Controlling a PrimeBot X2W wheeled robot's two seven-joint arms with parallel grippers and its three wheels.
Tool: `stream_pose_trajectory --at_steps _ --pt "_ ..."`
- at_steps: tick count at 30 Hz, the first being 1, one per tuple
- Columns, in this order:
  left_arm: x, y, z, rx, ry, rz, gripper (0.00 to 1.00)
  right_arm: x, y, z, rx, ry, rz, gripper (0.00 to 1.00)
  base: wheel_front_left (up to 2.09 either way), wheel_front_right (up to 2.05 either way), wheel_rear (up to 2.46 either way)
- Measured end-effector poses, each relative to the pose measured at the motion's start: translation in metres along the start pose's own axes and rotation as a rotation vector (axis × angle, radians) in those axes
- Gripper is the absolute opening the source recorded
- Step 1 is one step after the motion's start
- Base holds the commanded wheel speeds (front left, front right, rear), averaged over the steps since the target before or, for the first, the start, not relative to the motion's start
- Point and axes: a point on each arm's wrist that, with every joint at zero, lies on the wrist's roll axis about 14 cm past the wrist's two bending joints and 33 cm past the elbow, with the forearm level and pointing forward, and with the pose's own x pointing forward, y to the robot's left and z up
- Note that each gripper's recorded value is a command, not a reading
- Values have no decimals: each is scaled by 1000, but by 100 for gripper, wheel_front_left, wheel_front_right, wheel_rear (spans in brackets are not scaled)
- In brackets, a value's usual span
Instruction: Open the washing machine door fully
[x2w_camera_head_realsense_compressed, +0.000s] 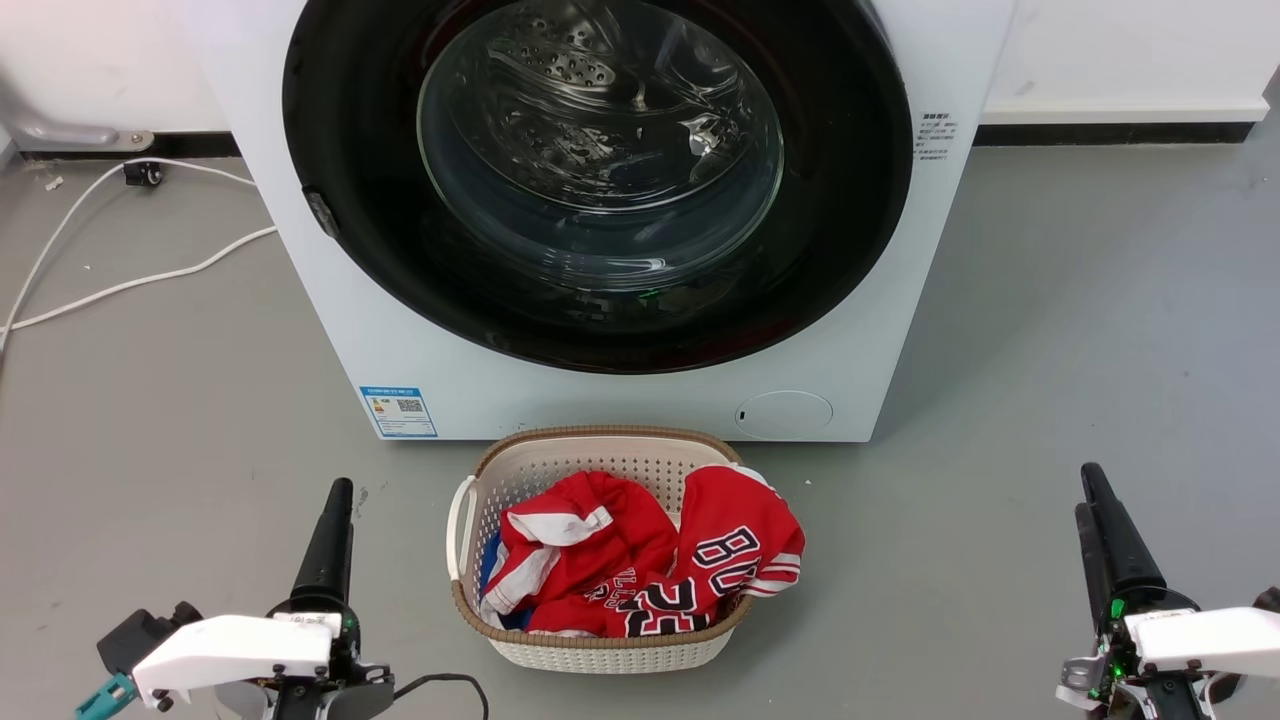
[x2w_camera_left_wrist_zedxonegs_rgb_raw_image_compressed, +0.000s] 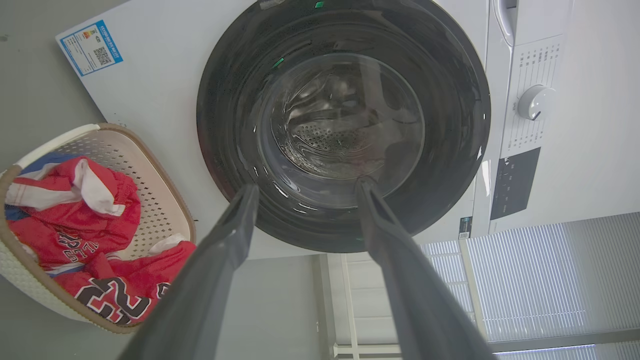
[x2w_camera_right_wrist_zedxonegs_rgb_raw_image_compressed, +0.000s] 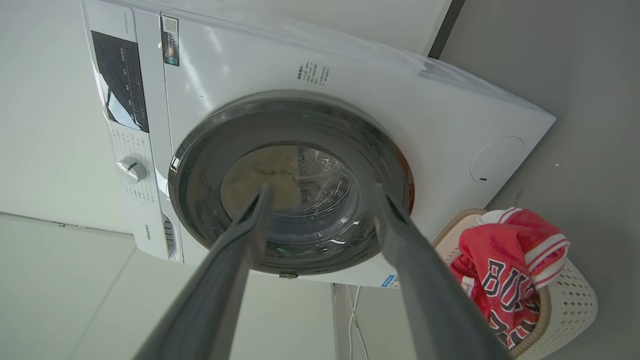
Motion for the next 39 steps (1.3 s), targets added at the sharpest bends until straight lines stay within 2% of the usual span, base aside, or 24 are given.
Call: stream_pose_trajectory --at_steps 17,26,39 --pt "-1 -14 -10 388 -8 -5 100 -2 30 -6 -449 -11 95 100 0 0 0" --pt "-4 -15 -10 540 -30 4 100 -6 37 -4 -616 -37 123 100 0 0 0" --pt "-8 -24 -13 744 -56 -19 100 -10 50 -2 -784 -77 167 100 0 0 0"
